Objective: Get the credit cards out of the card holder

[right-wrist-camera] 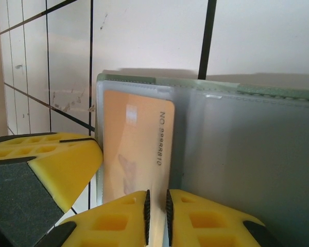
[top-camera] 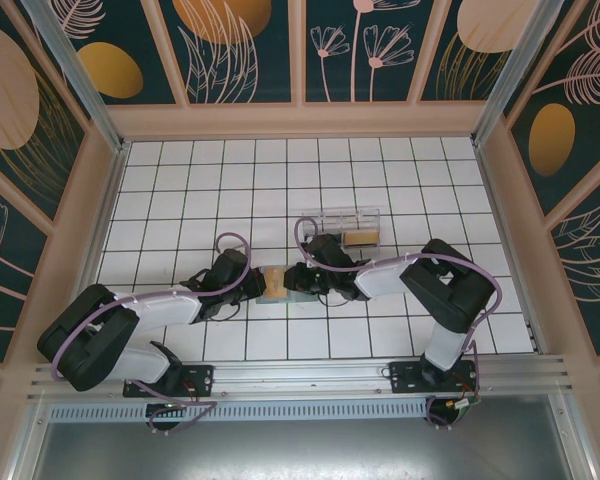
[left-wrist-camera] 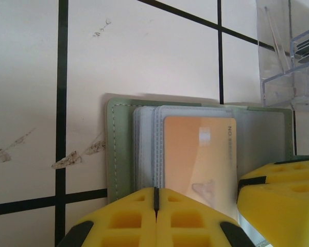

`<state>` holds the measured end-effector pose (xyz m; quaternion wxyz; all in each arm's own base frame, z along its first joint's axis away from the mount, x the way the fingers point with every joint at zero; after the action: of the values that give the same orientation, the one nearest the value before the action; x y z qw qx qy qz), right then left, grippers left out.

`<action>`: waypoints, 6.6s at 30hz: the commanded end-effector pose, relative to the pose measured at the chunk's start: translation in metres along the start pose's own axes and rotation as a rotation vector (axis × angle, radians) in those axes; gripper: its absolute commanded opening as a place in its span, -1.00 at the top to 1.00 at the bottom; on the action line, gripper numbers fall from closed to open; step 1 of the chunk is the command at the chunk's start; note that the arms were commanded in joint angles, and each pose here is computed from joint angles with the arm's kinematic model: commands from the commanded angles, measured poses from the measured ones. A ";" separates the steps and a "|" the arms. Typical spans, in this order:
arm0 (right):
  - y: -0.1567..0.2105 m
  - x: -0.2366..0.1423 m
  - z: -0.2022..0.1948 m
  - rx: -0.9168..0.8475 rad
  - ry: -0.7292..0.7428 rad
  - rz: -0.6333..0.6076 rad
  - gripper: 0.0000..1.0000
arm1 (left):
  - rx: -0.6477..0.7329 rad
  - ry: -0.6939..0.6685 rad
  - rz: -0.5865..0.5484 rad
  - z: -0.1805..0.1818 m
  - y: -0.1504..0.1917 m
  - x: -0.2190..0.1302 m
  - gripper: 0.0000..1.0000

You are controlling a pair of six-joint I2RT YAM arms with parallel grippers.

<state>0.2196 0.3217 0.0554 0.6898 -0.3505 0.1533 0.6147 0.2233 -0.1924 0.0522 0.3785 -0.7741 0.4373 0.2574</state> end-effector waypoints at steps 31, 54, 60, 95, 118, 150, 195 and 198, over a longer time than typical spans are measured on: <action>0.002 -0.010 -0.014 0.069 -0.055 -0.009 1.00 | -0.025 -0.072 0.069 0.023 0.018 0.002 1.00; 0.000 -0.026 -0.022 0.072 -0.050 -0.037 1.00 | 0.045 0.138 0.018 -0.030 -0.003 -0.017 0.73; -0.001 -0.025 -0.021 0.067 -0.060 -0.034 1.00 | 0.068 0.122 0.058 -0.035 0.004 -0.002 0.78; 0.000 -0.019 -0.020 0.103 -0.112 -0.030 1.00 | 0.057 -0.009 0.123 -0.006 0.028 0.012 1.00; -0.022 -0.133 -0.023 -0.098 0.070 -0.233 1.00 | 0.066 0.052 0.054 -0.031 0.008 -0.001 0.78; -0.062 -0.181 -0.028 -1.689 0.760 0.225 1.00 | 0.082 0.336 -0.494 -0.043 -0.038 -0.143 -0.97; -0.088 -0.160 -0.074 -1.734 0.763 0.304 0.92 | 0.059 0.310 -0.503 -0.025 -0.031 -0.139 -0.97; -0.089 -0.159 -0.075 -1.736 0.767 0.301 0.72 | 0.059 0.308 -0.502 -0.025 -0.031 -0.138 -0.97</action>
<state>0.2880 0.1541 0.1377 0.0075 -0.8940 -0.0916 0.4386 0.1845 -0.1363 0.1830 0.3777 -0.8776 0.2946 0.0186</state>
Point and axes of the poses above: each hand's point on the last joint's axis, 136 mm out from that joint toward the fingers, its own x axis out along the fingers, its own z axis along the line the jaws close on, y = z × x, the point moved 4 cm from there along -x, back along the fingers, and after that the axes turned 4 degrees about -x, right-handed, at the moved point
